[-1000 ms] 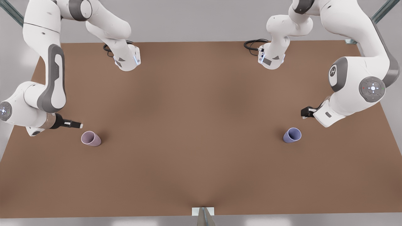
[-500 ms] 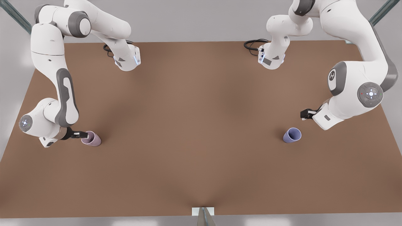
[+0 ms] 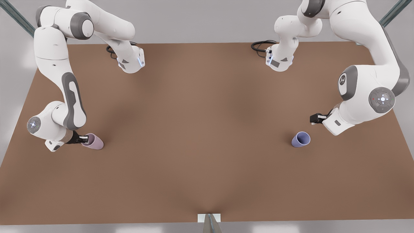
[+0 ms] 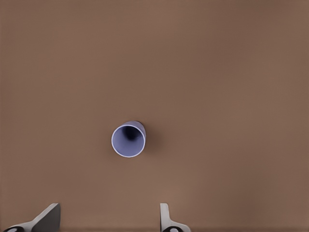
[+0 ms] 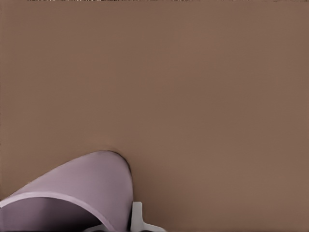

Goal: Stack the cups, with the pink cup at the bottom and the purple cup at the top

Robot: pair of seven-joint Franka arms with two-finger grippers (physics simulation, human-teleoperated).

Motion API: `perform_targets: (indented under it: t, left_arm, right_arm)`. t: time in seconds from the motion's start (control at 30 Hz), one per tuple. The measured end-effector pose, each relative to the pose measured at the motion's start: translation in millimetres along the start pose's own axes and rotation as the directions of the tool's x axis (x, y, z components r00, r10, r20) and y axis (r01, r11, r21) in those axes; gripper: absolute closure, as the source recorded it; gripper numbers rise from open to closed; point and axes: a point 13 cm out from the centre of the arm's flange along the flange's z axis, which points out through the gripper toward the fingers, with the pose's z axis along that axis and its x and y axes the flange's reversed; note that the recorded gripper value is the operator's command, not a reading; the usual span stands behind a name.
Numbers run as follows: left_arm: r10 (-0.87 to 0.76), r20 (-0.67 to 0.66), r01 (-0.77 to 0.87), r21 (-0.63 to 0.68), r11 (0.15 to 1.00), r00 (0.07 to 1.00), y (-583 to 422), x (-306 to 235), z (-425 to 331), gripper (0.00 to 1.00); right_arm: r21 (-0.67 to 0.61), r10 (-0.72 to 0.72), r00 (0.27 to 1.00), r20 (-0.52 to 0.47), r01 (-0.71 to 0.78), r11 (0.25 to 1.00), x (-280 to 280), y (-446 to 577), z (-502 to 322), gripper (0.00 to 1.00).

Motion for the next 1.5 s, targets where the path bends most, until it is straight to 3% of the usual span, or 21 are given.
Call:
perform_targets:
  t: [0.27,0.43,0.7,0.9,1.2,1.23,1.47,1.5]
  left_arm:
    - [-0.007,0.003,0.007,-0.003,1.0,1.0,6,0,-2,0.0]
    - [-0.013,0.002,0.013,-0.004,1.0,1.0,11,-1,1,0.0]
    - [-0.027,-0.005,0.027,-0.004,1.0,1.0,20,-3,7,0.0]
    - [-0.025,-0.017,0.025,-0.003,1.0,1.0,20,-6,16,0.0]
    - [-0.101,-0.064,0.103,0.036,0.994,0.993,62,-23,82,0.0]
    - [-0.107,-0.071,0.11,0.043,0.993,0.992,69,-25,93,0.0]
    - [-0.073,-0.131,0.084,0.086,0.993,0.989,69,-3,208,0.0]
    - [-0.066,-0.126,0.078,0.087,0.993,0.99,68,0,222,0.0]
  right_arm:
    - [-0.009,-0.126,0.989,0.074,0.127,0.992,-31,77,-78,0.79]
    - [-0.023,-0.305,0.951,0.046,0.307,0.952,-42,266,-98,0.79]
    - [0.001,-0.397,0.915,0.067,0.398,0.917,-79,550,-80,0.79]
    - [0.033,-0.31,0.949,0.062,0.308,0.951,-75,677,-11,0.79]
    - [0.076,-0.033,0.999,0.018,0.031,0.997,-55,683,32,0.79]
    - [0.077,-0.007,1.0,0.018,0.005,0.997,-55,683,35,0.69]
    - [0.065,0.148,0.989,0.028,-0.15,0.987,-56,684,41,0.54]
    - [0.065,0.167,0.986,0.029,-0.169,0.984,-56,683,41,0.44]
